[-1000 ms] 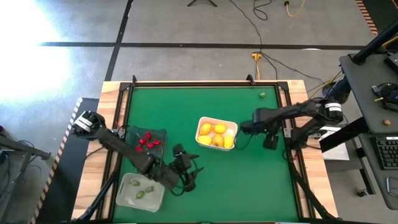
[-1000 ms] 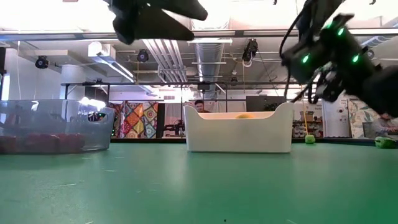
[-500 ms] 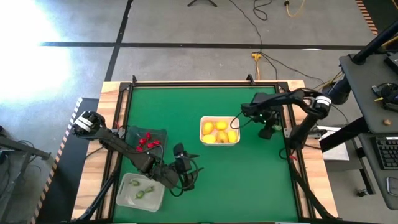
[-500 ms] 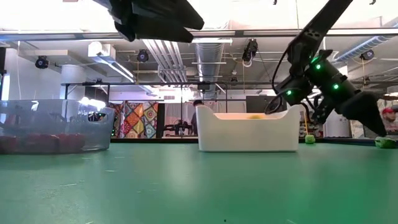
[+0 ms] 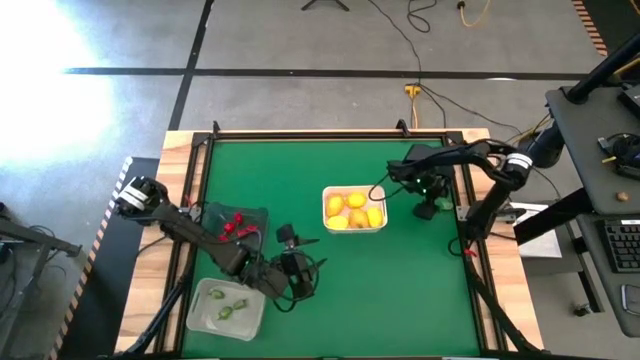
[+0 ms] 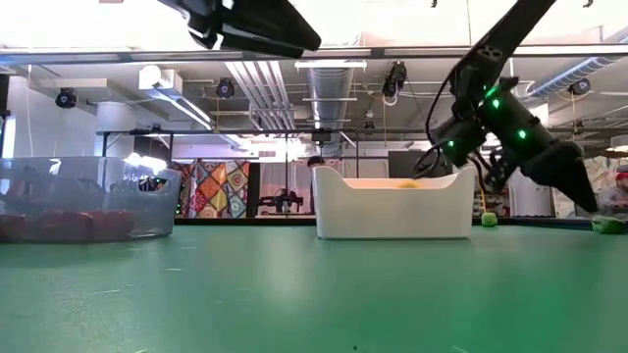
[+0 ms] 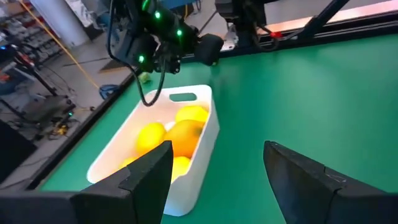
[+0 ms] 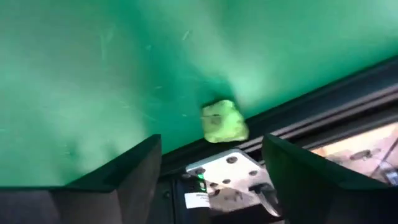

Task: Sort produce into baskets
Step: Put the green chili pepper into the gray bin

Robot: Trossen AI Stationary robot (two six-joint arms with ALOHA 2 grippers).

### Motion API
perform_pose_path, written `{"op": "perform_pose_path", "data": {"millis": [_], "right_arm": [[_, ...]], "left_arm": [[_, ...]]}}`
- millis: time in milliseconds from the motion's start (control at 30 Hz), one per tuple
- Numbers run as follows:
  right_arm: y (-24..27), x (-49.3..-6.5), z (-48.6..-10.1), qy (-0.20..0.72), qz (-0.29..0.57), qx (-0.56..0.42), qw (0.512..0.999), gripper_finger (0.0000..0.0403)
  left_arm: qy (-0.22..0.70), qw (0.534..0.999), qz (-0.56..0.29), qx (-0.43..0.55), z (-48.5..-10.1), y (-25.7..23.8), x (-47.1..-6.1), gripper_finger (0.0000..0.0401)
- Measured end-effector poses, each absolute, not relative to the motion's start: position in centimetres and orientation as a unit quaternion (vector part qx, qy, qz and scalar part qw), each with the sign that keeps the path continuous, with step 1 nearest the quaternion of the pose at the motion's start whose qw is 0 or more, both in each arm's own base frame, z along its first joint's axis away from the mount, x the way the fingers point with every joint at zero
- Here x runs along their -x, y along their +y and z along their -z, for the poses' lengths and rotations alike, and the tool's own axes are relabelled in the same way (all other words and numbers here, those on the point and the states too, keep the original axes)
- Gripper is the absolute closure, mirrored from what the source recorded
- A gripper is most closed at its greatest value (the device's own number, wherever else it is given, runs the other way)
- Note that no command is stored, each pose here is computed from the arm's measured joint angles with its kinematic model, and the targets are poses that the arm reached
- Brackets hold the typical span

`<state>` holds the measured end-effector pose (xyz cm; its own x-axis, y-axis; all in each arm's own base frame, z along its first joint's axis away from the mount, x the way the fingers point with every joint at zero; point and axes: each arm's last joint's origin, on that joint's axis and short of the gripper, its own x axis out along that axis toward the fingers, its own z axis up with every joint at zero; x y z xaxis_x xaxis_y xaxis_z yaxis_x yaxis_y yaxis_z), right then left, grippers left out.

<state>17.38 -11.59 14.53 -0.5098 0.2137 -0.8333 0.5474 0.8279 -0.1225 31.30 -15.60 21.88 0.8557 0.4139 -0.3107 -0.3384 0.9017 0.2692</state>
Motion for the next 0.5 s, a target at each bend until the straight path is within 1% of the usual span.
{"op": "perform_pose_path", "data": {"millis": [67, 133, 200, 267, 333, 433, 500], "right_arm": [[-11.9, -17.5, -15.7, 0.837, 0.202, -0.222, 0.458, 0.0120], [-12.8, -17.5, -16.8, 0.813, 0.237, -0.234, 0.477, 0.0109], [-14.3, -17.4, -18.0, 0.778, 0.278, -0.259, 0.500, 0.0105], [-15.7, -17.2, -19.2, 0.742, 0.318, -0.284, 0.518, 0.0108], [-17.4, -17.2, -20.3, 0.691, 0.362, -0.306, 0.546, 0.0114], [-20.3, -17.5, -21.5, 0.583, 0.442, -0.344, 0.588, 0.0128], [-22.2, -17.5, -21.8, 0.524, 0.480, -0.364, 0.602, 0.0138]], "left_arm": [[0.184, 0.956, -0.200, -0.111, -21.9, -15.2, -31.5, 0.0169], [0.180, 0.955, -0.206, -0.112, -22.0, -14.8, -31.8, 0.0169], [0.178, 0.955, -0.213, -0.109, -22.1, -14.3, -32.1, 0.0169], [0.177, 0.953, -0.220, -0.107, -22.2, -13.9, -32.3, 0.0169], [0.177, 0.952, -0.225, -0.106, -22.2, -13.5, -32.4, 0.0169], [0.178, 0.952, -0.228, -0.104, -22.2, -13.3, -32.5, 0.0169], [0.178, 0.952, -0.228, -0.104, -22.2, -13.3, -32.5, 0.0169]]}}
